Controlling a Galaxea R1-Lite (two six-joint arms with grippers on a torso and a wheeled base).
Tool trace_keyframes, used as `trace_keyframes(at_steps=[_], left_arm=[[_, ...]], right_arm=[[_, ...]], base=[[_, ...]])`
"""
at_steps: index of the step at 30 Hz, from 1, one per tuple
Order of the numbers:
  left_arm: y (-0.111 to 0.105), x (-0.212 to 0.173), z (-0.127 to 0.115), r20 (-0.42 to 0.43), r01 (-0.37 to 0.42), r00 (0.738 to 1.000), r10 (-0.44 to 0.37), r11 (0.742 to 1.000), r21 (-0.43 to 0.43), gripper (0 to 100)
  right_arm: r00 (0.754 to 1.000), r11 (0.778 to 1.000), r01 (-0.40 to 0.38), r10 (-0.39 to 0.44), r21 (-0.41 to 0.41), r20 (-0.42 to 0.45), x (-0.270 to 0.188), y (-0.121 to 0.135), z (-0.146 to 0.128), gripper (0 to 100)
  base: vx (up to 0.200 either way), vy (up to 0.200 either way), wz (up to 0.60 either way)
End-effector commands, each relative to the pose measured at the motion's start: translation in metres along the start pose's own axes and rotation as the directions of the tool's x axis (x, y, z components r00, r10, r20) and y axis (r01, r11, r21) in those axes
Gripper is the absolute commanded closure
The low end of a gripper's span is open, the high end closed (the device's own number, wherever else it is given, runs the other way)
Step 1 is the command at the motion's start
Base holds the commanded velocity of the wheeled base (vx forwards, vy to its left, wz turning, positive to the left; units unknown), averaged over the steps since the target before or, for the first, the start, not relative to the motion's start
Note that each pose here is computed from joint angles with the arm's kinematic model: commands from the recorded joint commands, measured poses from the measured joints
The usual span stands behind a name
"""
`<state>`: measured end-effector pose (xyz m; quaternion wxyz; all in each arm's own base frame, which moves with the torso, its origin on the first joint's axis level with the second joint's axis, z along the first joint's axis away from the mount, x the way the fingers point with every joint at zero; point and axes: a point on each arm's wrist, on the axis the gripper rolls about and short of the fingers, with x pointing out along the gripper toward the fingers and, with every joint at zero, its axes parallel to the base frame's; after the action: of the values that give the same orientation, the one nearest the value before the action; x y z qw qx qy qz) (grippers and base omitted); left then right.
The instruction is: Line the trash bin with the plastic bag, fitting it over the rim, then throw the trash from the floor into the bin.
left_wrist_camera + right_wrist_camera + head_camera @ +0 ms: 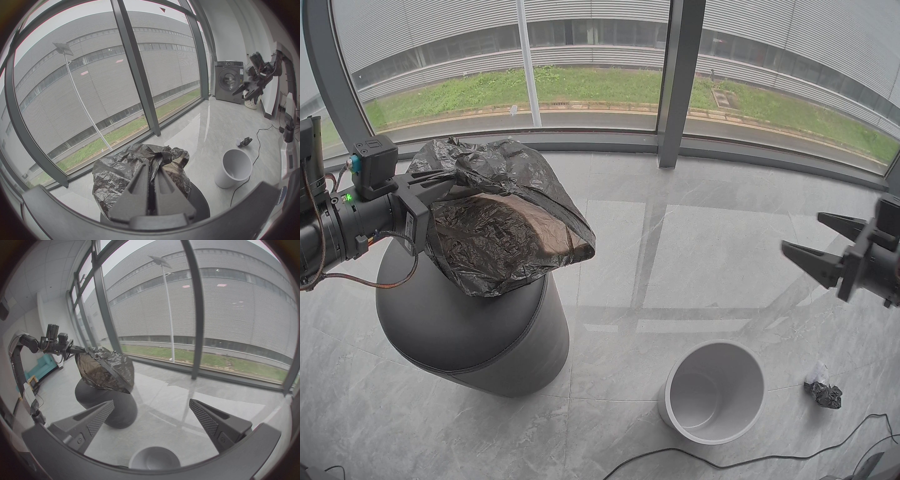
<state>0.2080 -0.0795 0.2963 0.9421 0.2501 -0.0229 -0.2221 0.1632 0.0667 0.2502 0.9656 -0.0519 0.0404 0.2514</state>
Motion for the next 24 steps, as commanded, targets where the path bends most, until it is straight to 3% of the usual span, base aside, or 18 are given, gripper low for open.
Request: trace_keyframes(at_steps=[1,7,12,20,24], left_arm=[[0.006,0.012,0.018,0.061,-0.019,0.998,0.018,1.0,0.004,100],[0.011,0.021,0.026,0.095,-0.036,0.995,0.035,0.999,0.005,100],[0.011,0.021,0.027,0.101,-0.038,0.994,0.037,0.999,0.004,100],[0.011,0.015,0.028,0.109,-0.039,0.993,0.038,0.999,0.005,100],[0.011,0.013,0.028,0.113,-0.041,0.993,0.04,0.999,0.005,100]], right_arm=[[0.922,0.931,-0.364,0.358,-0.02,-0.145,0.192,0.087,-0.054,0],[0.925,0.935,-0.355,0.349,-0.015,-0.147,0.215,0.089,-0.062,0],[0.921,0.936,-0.353,0.346,-0.005,-0.177,0.231,0.09,-0.087,0],[0.942,0.944,-0.329,0.326,-0.022,-0.075,0.264,0.092,-0.081,0],[0.966,0.967,-0.256,0.255,-0.017,-0.032,0.276,0.079,-0.073,0]], base=[[0.0,0.0,0.0],[0.0,0.0,0.0],[0.0,0.0,0.0],[0.0,0.0,0.0],[0.0,0.0,0.0]])
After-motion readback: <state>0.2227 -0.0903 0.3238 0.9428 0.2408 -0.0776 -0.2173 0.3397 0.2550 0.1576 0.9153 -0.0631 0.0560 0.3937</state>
